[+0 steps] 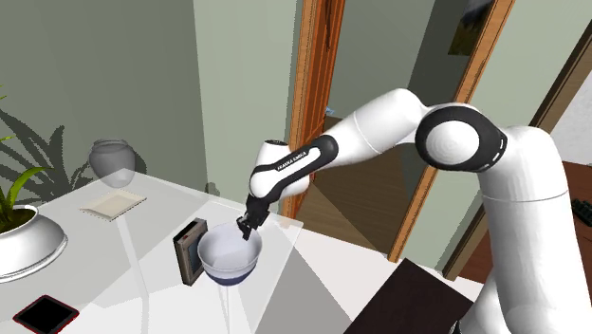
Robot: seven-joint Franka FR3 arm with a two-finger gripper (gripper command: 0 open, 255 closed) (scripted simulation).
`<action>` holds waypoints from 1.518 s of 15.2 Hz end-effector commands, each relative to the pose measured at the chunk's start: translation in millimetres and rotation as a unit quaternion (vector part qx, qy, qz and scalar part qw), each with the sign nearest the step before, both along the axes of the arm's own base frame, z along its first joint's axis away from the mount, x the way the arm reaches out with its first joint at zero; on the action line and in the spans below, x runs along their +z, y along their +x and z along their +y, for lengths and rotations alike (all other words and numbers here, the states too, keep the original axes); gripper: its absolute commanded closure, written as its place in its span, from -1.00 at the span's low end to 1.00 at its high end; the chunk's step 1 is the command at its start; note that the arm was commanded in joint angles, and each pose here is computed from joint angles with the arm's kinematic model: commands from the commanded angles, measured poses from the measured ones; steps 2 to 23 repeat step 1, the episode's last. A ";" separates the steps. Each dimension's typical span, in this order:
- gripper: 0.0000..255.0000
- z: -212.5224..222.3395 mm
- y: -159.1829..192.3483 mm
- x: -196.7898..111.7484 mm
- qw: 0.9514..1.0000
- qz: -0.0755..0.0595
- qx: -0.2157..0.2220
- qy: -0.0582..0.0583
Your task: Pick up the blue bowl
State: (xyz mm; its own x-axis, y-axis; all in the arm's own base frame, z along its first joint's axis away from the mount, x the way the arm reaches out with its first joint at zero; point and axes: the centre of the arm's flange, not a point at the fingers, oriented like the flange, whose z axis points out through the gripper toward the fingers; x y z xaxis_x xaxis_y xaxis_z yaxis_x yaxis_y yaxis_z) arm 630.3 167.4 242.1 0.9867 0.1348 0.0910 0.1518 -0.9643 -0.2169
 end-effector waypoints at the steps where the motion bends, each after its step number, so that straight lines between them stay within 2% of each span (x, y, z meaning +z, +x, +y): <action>1: 1.00 -0.4 1.0 3.2 1.000 0.000 0.000 0.000; 23: 1.00 -0.4 1.0 3.2 1.000 0.000 0.000 0.000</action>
